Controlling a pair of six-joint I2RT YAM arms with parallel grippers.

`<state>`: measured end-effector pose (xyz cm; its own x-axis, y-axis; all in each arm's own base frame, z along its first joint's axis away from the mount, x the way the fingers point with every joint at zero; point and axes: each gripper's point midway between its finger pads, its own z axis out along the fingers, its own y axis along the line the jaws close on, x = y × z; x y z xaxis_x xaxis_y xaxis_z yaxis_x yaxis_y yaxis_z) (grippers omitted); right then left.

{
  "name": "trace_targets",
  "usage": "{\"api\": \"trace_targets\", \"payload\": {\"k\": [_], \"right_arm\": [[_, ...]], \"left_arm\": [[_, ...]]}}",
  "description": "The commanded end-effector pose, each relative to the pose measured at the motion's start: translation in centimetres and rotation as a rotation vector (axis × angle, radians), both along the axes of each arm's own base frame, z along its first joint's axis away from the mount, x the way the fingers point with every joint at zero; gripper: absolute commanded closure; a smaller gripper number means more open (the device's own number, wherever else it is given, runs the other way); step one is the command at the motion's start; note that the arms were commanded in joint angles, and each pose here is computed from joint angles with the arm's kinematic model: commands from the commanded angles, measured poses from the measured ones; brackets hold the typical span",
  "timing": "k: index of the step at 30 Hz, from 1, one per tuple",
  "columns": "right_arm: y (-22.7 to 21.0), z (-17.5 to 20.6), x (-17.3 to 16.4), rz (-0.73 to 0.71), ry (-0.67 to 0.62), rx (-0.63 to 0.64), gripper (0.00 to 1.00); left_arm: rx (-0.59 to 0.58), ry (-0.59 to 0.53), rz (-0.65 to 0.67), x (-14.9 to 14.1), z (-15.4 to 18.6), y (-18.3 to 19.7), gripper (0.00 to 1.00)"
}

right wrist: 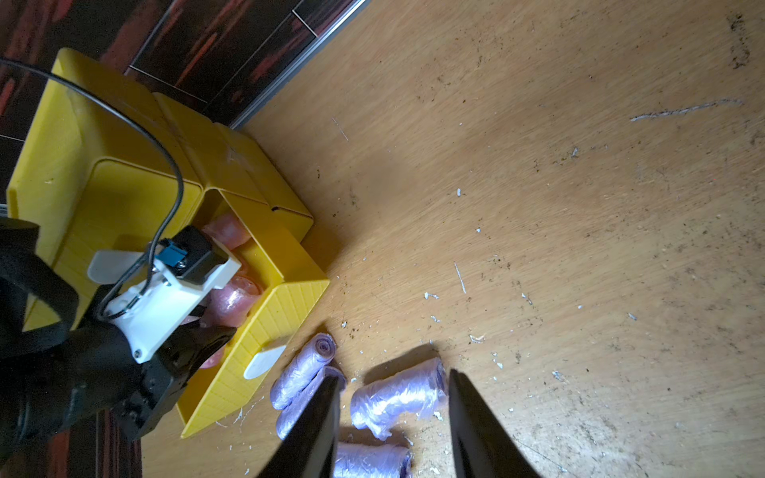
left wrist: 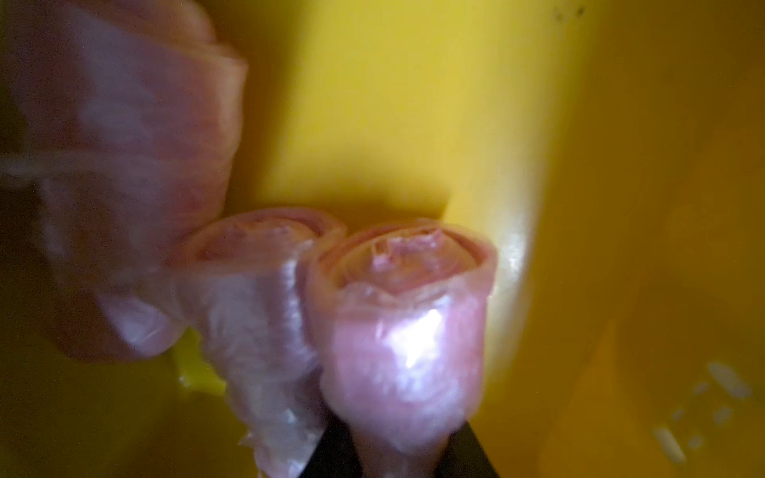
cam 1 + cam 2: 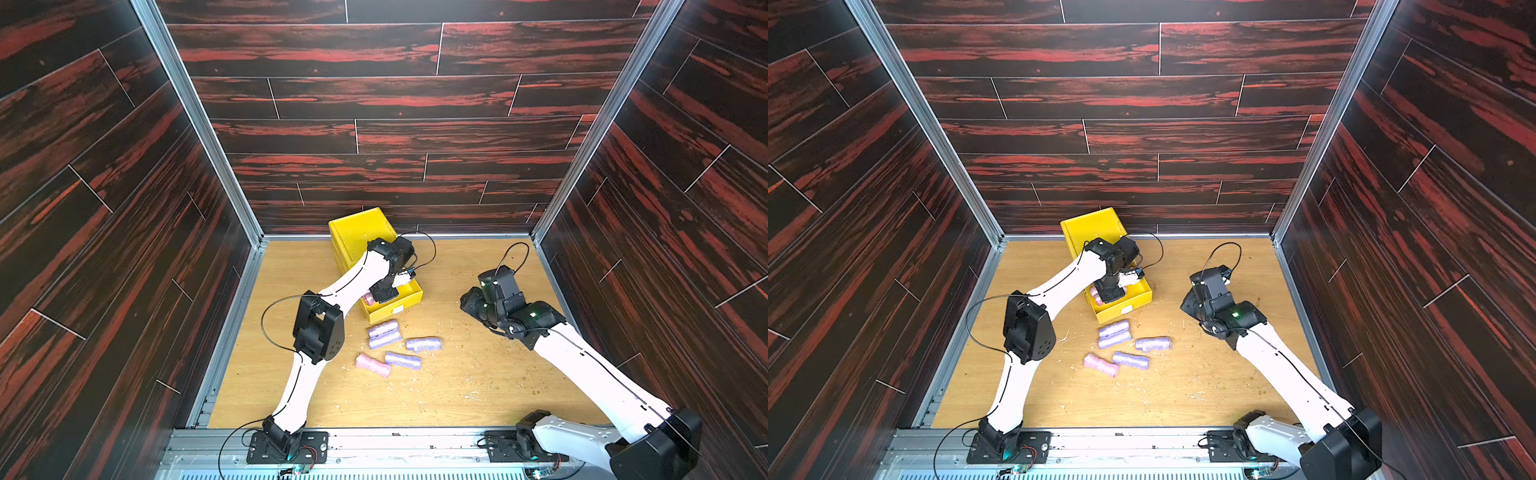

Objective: Sort the rolls of trash bags by color and place them into the drawer
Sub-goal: Place the roll of trash bags in the drawer.

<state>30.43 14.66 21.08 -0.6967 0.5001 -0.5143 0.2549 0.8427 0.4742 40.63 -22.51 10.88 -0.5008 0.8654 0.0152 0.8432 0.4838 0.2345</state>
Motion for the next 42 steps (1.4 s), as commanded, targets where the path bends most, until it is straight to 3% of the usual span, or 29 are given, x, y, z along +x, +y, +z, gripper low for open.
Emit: {"api": "trace_targets", "payload": {"k": [1, 3, 9, 27, 42], "right_arm": [[-0.1, 0.2, 0.1, 0.000, 0.004, -0.003, 0.54], [-0.1, 0.2, 0.1, 0.000, 0.005, -0.004, 0.54], [-0.1, 0.2, 0.1, -0.001, 0.005, -0.005, 0.54], [0.1, 0.4, 0.2, 0.000, 0.000, 0.010, 0.54], [0.6, 1.4, 0.2, 0.023, -0.026, 0.038, 0.54]], "left_arm": [[0.012, -0.026, 0.015, 0.5, 1.1, 0.5, 0.61], [0.016, -0.035, 0.020, 0.7, 1.2, 0.7, 0.55], [0.013, -0.065, 0.021, 1.1, 2.0, 0.8, 0.51], [-0.033, -0.119, 0.015, 0.9, 4.9, 0.4, 0.50], [-0.152, -0.212, -0.021, -1.1, 11.4, -0.8, 0.44]]}}
